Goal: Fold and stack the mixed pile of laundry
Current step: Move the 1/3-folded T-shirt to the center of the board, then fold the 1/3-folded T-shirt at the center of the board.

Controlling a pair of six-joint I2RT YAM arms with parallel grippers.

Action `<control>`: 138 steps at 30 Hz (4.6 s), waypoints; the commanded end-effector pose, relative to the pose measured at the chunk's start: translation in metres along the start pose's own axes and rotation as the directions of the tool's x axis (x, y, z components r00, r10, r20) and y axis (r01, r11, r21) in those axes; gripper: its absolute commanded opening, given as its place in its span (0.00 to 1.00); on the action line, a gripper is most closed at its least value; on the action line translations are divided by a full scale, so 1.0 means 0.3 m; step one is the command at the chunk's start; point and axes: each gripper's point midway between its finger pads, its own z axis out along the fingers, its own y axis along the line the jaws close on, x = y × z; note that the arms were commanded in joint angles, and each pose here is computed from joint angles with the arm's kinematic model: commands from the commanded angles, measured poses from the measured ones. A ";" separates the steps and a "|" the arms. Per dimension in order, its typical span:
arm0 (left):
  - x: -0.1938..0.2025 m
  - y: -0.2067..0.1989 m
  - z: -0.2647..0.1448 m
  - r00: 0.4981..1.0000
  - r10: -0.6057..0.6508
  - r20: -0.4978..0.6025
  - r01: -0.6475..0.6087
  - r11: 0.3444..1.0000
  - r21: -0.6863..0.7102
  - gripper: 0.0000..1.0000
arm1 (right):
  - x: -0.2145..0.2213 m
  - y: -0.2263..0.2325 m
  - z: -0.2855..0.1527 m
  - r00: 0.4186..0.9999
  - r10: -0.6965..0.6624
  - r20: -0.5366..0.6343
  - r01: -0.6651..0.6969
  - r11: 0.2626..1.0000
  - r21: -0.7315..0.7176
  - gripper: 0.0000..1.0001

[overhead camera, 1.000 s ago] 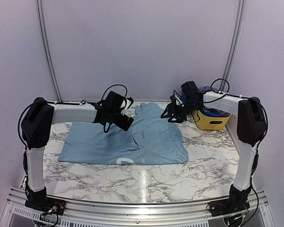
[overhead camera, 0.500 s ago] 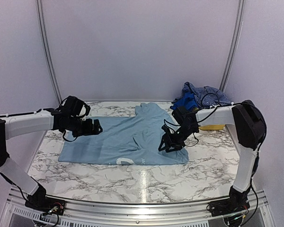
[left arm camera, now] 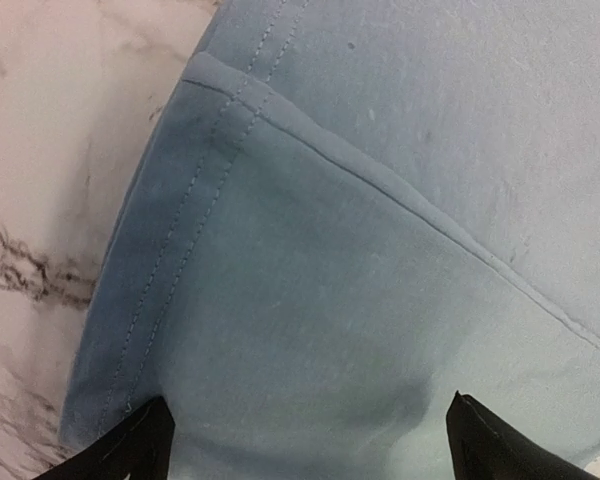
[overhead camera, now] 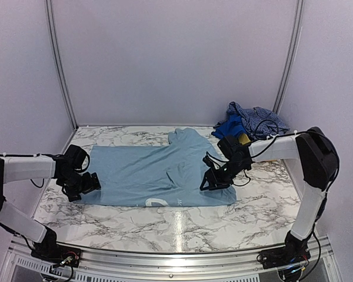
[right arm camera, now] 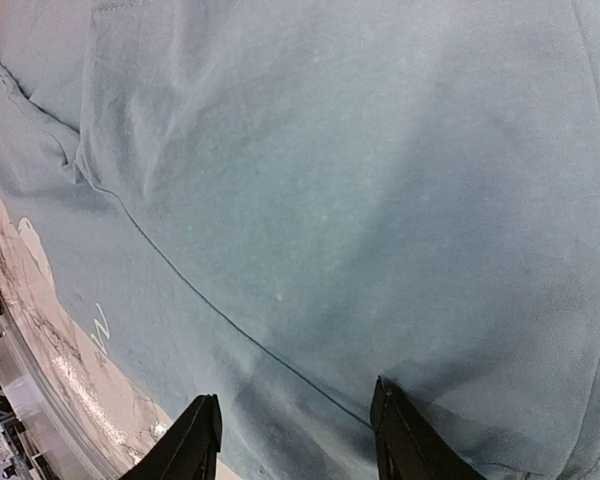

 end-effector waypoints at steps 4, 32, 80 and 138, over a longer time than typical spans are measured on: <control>0.311 0.255 -0.027 0.956 -0.238 -0.174 0.203 0.959 -0.195 0.99 | 0.173 -0.063 -0.008 0.988 0.050 -0.147 -0.030 0.991 0.133 0.52; 0.206 0.156 -0.015 0.971 -0.149 -0.187 0.132 0.986 -0.100 0.99 | 0.350 0.022 0.029 0.972 0.095 -0.216 -0.085 0.995 0.057 0.50; -0.761 -0.175 0.047 0.990 0.093 0.109 -0.098 0.995 0.035 0.99 | -0.912 -0.349 0.032 0.926 -0.179 0.333 0.039 0.921 0.387 0.41; -0.817 -0.142 0.180 0.984 0.148 0.100 -0.165 0.967 0.193 0.00 | -1.003 -0.229 -0.198 0.868 -0.075 0.491 0.026 0.994 0.105 0.00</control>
